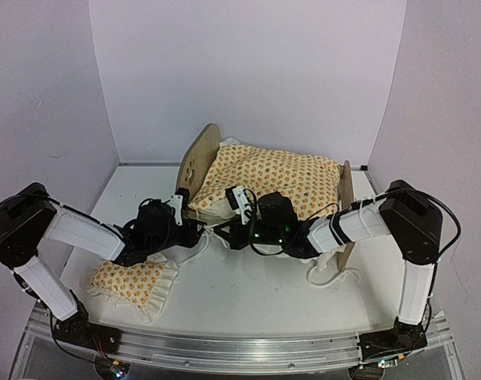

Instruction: Set up the pet bed

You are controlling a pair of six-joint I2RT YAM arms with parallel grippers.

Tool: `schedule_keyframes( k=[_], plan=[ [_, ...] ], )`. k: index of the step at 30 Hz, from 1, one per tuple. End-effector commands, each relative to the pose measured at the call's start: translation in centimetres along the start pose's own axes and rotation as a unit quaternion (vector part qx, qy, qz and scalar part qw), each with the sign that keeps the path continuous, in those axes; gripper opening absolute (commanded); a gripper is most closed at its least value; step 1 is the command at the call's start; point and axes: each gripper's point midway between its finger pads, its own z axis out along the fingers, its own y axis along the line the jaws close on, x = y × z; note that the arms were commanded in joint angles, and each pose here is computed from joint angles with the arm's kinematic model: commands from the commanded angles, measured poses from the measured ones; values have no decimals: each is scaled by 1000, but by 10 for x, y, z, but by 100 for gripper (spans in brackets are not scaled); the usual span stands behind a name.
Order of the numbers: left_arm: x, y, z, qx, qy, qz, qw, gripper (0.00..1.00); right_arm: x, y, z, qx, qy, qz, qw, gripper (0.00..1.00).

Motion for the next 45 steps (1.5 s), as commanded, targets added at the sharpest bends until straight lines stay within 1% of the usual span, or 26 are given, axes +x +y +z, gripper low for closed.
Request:
schedule_keyframes(
  k=[1, 4, 8, 11, 12, 15, 24, 30, 33, 38, 42, 43, 45],
  plan=[
    [-31, -2, 10, -18, -50, 16, 998, 33, -36, 25, -15, -29, -50, -17, 998, 0],
    [-32, 0, 15, -29, -52, 21, 998, 27, -36, 25, -15, -30, -51, -16, 998, 0],
    [-38, 0, 17, -36, -57, 28, 997, 16, -39, 24, -16, -26, -56, -12, 998, 0],
    [-42, -3, 13, -30, -56, 35, 997, 1, -42, 18, -14, -13, -63, 2, 998, 0],
    [-43, -4, 10, -27, -57, 35, 997, 0, -43, 17, -12, -7, -66, 10, 998, 0],
    [-45, -7, -3, -13, -58, 31, 998, 0, -48, 15, -4, -2, -77, 23, 997, 0],
    [-43, -27, -38, 57, -52, 7, 997, 0, -57, 10, 29, 15, -94, 28, 995, 0],
    [-48, -36, -52, 85, -57, 7, 995, 0, -56, -8, 44, 58, -100, 11, 993, 0],
    [-49, -36, -55, 86, -57, 9, 995, 0, -58, 0, 54, 31, -108, -15, 994, 0],
    [-51, -34, -60, 84, -58, 8, 995, 0, -64, 35, 60, -76, -144, -67, 984, 0],
    [-47, -33, -59, 99, -39, -11, 994, 0, -61, 42, 69, -111, -149, -85, 979, 0],
    [-47, -31, -59, 100, -35, -20, 994, 5, -58, 45, 69, -121, -147, -92, 977, 0],
    [-49, -22, -61, 101, -23, -48, 994, 24, -52, 49, 66, -143, -148, -105, 973, 0]
  ],
)
